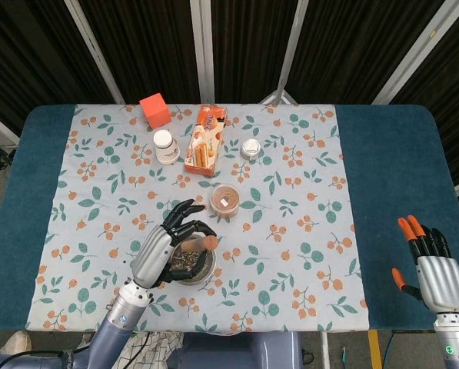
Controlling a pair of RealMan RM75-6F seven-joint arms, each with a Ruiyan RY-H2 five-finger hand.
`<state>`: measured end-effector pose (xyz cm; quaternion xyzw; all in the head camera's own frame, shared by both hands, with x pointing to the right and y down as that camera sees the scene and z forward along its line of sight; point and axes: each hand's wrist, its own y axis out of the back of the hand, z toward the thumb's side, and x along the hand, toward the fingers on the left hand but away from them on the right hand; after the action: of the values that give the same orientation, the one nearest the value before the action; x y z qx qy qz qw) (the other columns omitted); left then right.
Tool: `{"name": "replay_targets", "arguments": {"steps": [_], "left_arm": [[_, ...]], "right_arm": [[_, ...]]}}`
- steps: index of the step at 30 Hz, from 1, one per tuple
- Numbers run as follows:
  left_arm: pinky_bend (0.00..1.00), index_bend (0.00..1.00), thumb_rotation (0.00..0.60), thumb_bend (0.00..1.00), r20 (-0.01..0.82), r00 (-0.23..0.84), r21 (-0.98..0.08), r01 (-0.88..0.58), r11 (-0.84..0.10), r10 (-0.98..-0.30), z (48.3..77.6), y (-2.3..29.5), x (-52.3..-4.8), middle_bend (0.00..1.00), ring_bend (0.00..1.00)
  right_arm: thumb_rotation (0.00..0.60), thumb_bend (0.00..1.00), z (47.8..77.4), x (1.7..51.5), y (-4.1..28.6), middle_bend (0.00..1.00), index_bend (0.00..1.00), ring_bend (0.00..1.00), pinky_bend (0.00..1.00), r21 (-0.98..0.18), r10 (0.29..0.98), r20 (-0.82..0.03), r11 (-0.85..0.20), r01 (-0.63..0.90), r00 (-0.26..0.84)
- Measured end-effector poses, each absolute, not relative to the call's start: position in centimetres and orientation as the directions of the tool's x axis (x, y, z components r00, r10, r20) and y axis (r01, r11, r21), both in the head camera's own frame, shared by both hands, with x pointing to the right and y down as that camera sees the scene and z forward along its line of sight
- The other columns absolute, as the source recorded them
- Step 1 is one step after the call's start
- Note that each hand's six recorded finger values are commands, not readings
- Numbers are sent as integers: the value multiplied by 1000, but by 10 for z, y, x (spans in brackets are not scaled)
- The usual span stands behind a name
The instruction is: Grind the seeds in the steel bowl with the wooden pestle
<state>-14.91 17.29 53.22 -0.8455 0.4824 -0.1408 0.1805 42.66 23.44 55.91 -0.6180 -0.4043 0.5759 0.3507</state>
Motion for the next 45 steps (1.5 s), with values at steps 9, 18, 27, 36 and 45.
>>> {"name": "replay_targets", "arguments": {"steps": [9, 18, 27, 36, 45], "left_arm": [[90, 648, 600, 728, 63, 489, -356, -804, -477, -870, 563, 178, -163, 633, 155], [91, 652, 600, 728, 98, 481, -297, -821, -487, -871, 584, 180, -173, 637, 156], [91, 658, 600, 728, 122, 493, -281, -815, -507, -861, 598, 186, -177, 643, 156], [90, 661, 600, 727, 147, 515, -277, -798, -535, -845, 614, 191, -181, 646, 156], [91, 661, 600, 726, 168, 529, -260, -790, -555, -832, 627, 198, -186, 645, 156]], "right_arm": [[600, 367, 561, 428, 233, 0, 0, 0, 0, -897, 902, -432, -430, 98, 0], [600, 367, 562, 428, 234, 0, 0, 0, 0, -896, 900, -435, -433, 100, -3], [600, 367, 562, 428, 234, 0, 0, 0, 0, -894, 899, -438, -435, 107, -5], [600, 367, 563, 428, 234, 0, 0, 0, 0, -891, 896, -444, -441, 108, -6], [600, 366, 564, 428, 234, 0, 0, 0, 0, -889, 894, -448, -444, 108, -9]]}}
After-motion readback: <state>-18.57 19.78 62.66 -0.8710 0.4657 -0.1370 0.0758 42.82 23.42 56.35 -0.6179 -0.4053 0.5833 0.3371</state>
